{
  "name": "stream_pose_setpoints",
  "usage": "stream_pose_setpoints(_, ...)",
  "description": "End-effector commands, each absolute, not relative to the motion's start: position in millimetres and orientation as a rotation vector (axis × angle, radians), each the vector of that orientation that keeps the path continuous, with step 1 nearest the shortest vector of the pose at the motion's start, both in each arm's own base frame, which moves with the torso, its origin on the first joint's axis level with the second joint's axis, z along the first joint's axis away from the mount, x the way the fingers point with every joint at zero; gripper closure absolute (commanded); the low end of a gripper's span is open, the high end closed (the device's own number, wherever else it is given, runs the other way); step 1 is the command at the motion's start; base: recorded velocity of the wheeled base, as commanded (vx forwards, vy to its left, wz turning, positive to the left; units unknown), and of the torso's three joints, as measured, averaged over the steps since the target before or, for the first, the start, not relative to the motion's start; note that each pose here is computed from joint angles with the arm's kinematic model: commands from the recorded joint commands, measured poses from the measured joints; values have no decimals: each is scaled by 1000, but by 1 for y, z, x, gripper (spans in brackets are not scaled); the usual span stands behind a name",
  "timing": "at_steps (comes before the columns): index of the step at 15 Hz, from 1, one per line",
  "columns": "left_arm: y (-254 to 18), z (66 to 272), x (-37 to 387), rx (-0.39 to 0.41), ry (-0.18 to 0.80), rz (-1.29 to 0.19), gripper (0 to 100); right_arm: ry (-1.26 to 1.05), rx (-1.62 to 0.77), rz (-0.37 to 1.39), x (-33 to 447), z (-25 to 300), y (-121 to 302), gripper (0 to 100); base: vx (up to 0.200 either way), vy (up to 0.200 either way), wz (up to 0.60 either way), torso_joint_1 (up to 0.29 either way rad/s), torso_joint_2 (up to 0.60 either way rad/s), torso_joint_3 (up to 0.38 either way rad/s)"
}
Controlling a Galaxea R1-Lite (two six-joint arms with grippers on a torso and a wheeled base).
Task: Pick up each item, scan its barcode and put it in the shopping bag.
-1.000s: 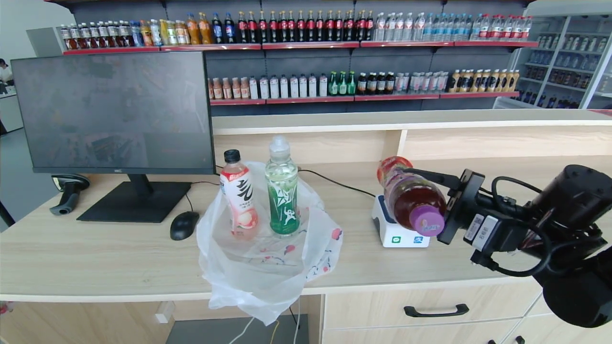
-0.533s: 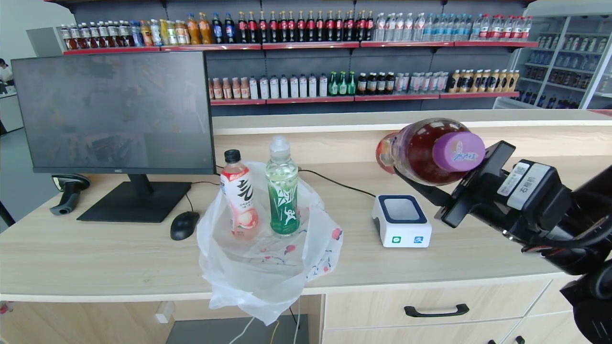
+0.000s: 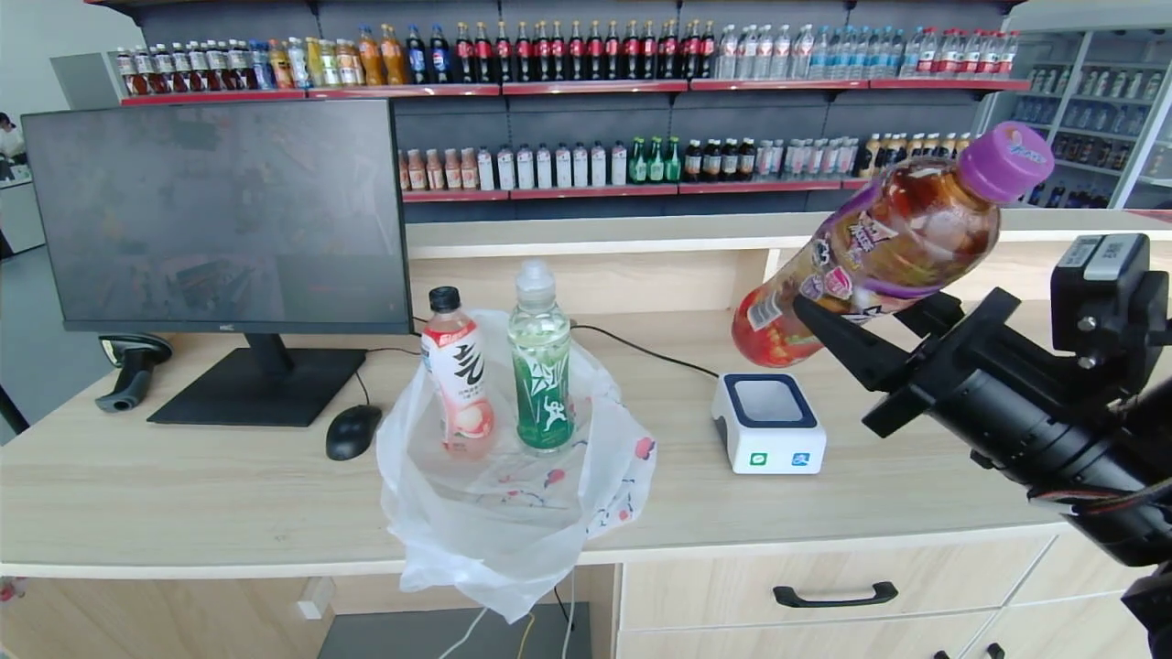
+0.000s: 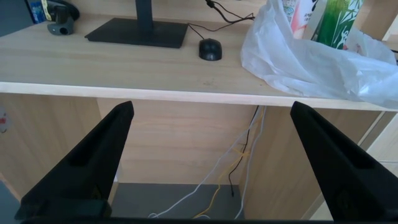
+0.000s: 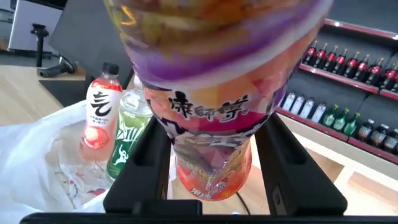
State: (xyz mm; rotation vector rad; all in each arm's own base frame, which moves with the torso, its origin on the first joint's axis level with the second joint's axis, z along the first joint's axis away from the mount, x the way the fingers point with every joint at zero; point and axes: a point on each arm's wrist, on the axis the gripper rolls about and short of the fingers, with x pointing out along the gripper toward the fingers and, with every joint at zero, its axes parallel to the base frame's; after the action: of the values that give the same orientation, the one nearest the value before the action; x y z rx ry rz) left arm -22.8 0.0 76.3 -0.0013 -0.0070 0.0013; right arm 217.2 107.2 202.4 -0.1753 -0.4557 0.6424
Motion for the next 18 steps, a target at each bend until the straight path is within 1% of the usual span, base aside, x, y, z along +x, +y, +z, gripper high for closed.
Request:
stream_pose_setpoints(1, 0, 76, -23, -2, -8, 2, 0, -410, -163, 634, 216, 193, 106, 100, 0, 0, 0, 0, 0, 0)
stream_pose_setpoints(2, 0, 76, -23, -2, -8, 2, 0, -345, -164, 629, 216, 179, 106, 100, 0, 0, 0, 0, 0, 0)
stream_pose_setpoints(6, 0, 76, -23, -3, -8, 2, 0, -274, -173, 638, 232, 161, 113, 100, 0, 0, 0, 0, 0, 0)
stream_pose_setpoints(8, 0, 76, -23, -3, -8, 2, 0, -264, -172, 644, 234, 158, 116, 100, 0, 0, 0, 0, 0, 0)
stream_pose_setpoints(15, 0, 76, -23, -3, -8, 2, 0, -182, -167, 770, 223, 136, 144, 100, 0, 0, 0, 0, 0, 0)
stream_pose_setpoints(18, 0, 76, -23, -2, -8, 2, 0, -155, -161, 783, 218, 132, 143, 100, 0, 0, 0, 0, 0, 0)
